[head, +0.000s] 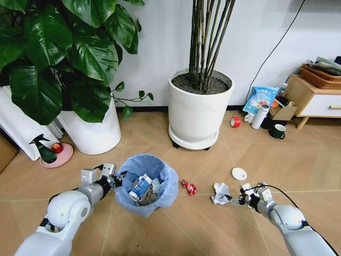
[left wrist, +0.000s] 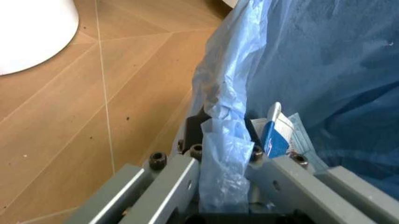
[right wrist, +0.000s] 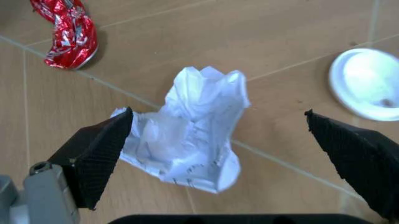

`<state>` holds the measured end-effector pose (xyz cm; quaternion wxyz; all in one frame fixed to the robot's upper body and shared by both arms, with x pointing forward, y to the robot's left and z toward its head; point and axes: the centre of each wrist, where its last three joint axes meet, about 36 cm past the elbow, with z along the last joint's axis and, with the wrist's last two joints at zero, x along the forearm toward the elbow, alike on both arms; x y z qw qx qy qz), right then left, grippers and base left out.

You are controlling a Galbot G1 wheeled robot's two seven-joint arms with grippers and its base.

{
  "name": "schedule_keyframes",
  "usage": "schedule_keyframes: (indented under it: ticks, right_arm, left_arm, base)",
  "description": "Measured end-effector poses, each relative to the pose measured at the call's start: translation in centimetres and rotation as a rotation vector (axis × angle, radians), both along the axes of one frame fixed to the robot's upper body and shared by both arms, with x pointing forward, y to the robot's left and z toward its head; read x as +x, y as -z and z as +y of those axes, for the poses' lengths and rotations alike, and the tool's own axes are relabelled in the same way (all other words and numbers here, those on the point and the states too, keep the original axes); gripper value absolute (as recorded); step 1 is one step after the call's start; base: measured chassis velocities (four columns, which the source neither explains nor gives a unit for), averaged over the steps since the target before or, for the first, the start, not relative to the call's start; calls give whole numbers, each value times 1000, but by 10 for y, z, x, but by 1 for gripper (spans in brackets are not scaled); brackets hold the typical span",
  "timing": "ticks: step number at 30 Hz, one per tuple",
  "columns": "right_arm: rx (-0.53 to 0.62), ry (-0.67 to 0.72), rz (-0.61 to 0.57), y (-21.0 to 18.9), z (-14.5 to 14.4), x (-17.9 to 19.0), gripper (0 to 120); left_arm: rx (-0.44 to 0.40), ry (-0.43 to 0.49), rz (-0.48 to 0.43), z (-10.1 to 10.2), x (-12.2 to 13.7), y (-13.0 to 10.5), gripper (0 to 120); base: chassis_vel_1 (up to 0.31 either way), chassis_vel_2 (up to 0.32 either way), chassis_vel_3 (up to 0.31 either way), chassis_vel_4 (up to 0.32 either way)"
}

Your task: Pick up the trash bin and place the garbage on the floor into it.

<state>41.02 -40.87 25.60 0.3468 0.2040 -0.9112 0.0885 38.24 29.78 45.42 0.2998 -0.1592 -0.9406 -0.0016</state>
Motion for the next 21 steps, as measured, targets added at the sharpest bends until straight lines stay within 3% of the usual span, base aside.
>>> schedule_keyframes:
  ticks: [12, 21]
  right_arm:
    - [33, 103, 54, 49, 31, 13, 97]
    - [29, 148, 56, 63, 43, 12, 65]
  left_arm:
    - [5, -3, -1, 3, -3, -4, 0]
    - [2, -6, -1, 3, -4, -5, 0]
  base:
    - [0, 0, 0, 0]
    - [0, 0, 0, 0]
